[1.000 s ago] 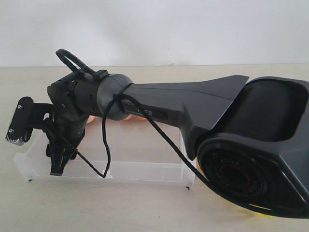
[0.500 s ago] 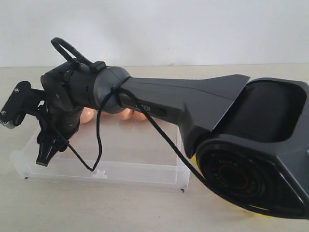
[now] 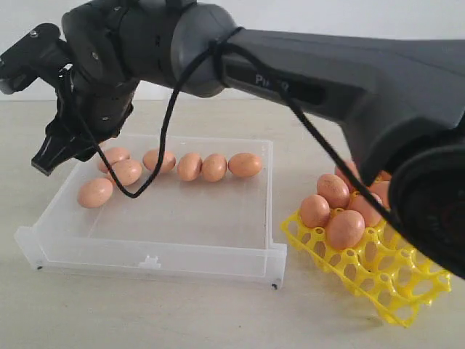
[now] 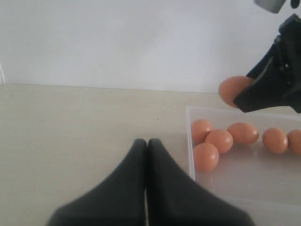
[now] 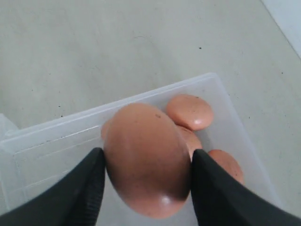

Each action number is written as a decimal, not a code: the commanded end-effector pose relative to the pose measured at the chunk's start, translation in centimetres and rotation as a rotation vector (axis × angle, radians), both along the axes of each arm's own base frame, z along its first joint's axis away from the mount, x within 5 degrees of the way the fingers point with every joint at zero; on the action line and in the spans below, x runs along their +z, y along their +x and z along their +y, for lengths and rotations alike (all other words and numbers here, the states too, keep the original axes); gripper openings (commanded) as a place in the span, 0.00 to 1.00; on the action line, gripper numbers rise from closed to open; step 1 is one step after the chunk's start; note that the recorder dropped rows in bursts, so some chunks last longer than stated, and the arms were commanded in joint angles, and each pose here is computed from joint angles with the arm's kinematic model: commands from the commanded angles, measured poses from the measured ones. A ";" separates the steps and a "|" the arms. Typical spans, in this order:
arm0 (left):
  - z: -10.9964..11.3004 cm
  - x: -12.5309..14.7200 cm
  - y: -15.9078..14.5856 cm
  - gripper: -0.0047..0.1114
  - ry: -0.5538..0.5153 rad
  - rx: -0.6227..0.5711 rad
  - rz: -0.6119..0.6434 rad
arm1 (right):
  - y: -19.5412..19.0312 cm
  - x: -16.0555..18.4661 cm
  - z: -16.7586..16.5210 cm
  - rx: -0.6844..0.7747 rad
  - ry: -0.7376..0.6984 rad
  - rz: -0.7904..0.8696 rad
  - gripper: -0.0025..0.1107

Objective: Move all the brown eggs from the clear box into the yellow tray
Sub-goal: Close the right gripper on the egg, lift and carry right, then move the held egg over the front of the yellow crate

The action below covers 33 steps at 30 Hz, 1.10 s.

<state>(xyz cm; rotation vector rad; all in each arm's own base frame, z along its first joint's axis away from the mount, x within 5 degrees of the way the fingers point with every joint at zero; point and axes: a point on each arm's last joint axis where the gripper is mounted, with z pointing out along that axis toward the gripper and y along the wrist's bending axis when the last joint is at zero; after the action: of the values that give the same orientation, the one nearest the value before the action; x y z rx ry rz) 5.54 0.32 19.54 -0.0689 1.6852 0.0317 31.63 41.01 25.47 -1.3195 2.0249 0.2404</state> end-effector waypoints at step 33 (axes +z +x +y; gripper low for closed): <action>0.0 -0.1 0.0 0.00 0.004 0.001 0.000 | -12.1 -5.4 -35.0 -0.751 0.279 -0.160 0.02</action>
<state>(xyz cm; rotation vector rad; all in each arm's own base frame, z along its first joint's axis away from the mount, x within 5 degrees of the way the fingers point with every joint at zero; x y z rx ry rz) 5.54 0.32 19.54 -0.0689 1.6852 0.0317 19.89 6.22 20.26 -0.3658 2.0986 0.0545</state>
